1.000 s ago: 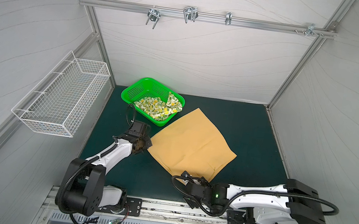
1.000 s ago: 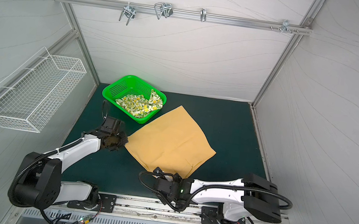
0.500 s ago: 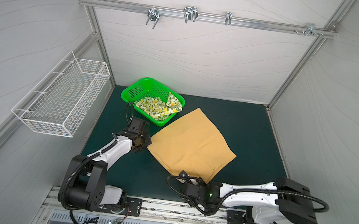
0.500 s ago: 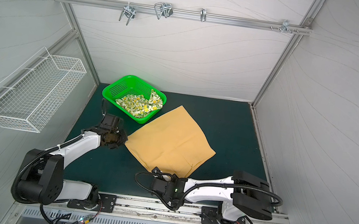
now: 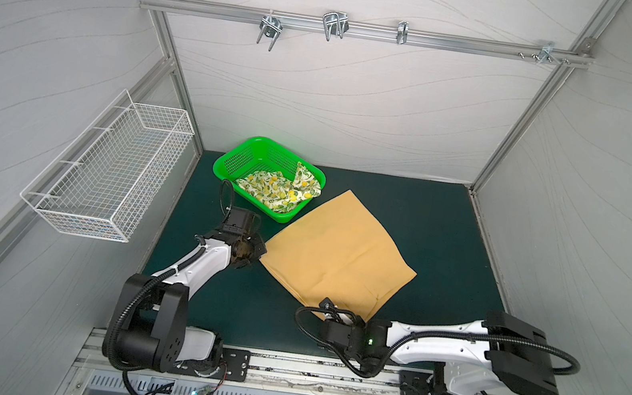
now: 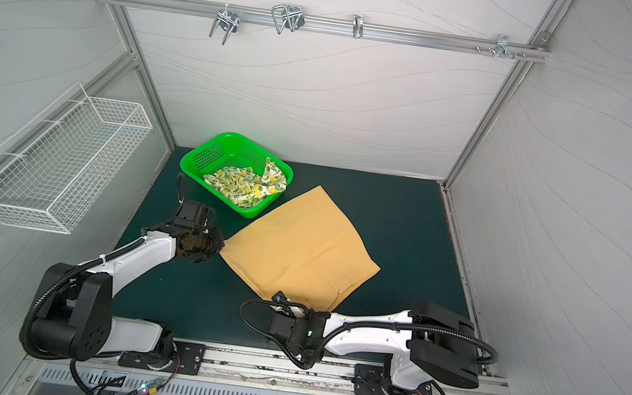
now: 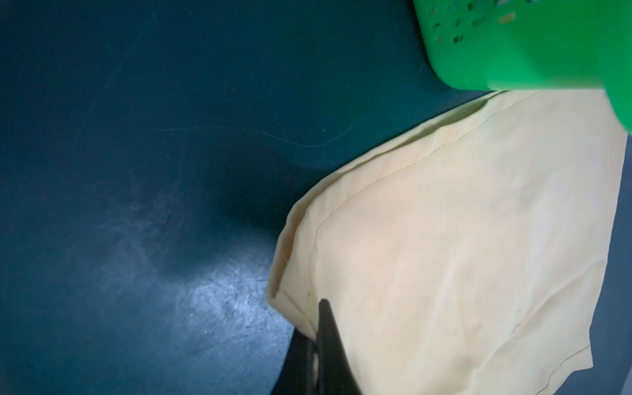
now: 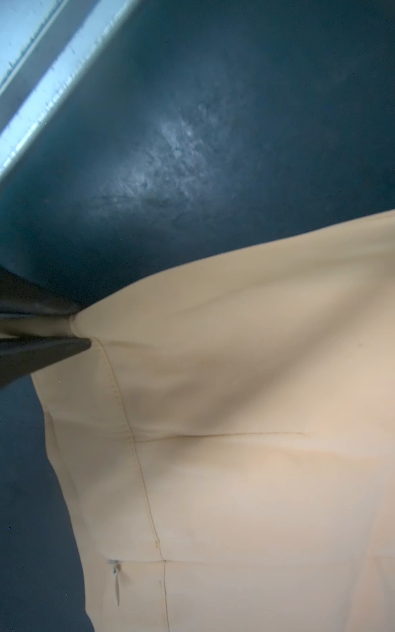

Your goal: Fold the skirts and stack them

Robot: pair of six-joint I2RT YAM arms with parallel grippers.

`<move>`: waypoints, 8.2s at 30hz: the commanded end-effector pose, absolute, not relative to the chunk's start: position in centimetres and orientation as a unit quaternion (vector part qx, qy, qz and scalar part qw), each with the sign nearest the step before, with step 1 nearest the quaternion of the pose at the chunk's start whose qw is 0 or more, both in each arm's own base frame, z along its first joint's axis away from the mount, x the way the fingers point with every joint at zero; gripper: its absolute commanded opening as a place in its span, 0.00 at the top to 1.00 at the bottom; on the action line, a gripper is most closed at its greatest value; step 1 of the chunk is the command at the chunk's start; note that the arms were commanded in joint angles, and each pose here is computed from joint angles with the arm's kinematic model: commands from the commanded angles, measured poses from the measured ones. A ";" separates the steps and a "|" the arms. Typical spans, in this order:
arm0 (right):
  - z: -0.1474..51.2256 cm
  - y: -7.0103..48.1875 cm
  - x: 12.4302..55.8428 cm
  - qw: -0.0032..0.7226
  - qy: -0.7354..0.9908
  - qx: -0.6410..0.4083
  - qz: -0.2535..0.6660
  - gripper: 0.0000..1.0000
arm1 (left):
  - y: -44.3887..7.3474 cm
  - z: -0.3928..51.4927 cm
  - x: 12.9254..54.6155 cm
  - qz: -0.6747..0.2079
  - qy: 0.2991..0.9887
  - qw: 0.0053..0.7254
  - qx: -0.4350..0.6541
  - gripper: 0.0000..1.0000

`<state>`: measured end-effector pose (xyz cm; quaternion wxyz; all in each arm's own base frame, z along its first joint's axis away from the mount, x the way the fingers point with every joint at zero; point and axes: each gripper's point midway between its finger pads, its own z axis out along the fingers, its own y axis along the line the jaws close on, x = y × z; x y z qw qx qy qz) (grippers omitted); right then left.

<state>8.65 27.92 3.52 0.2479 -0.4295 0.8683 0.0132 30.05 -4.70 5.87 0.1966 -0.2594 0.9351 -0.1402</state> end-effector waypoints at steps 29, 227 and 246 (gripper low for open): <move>13.6 25.6 7.4 0.194 0.884 -0.292 0.310 0.96 | -13.0 22.0 30.9 -0.282 0.871 0.375 -0.147 1.00; 5.7 15.3 24.1 0.152 0.948 0.064 0.271 0.01 | -21.6 9.9 25.3 -0.273 0.928 0.243 -0.073 0.08; 2.8 15.6 28.0 0.119 0.954 0.084 0.260 0.01 | -22.9 10.7 26.3 -0.283 0.926 0.243 -0.065 0.08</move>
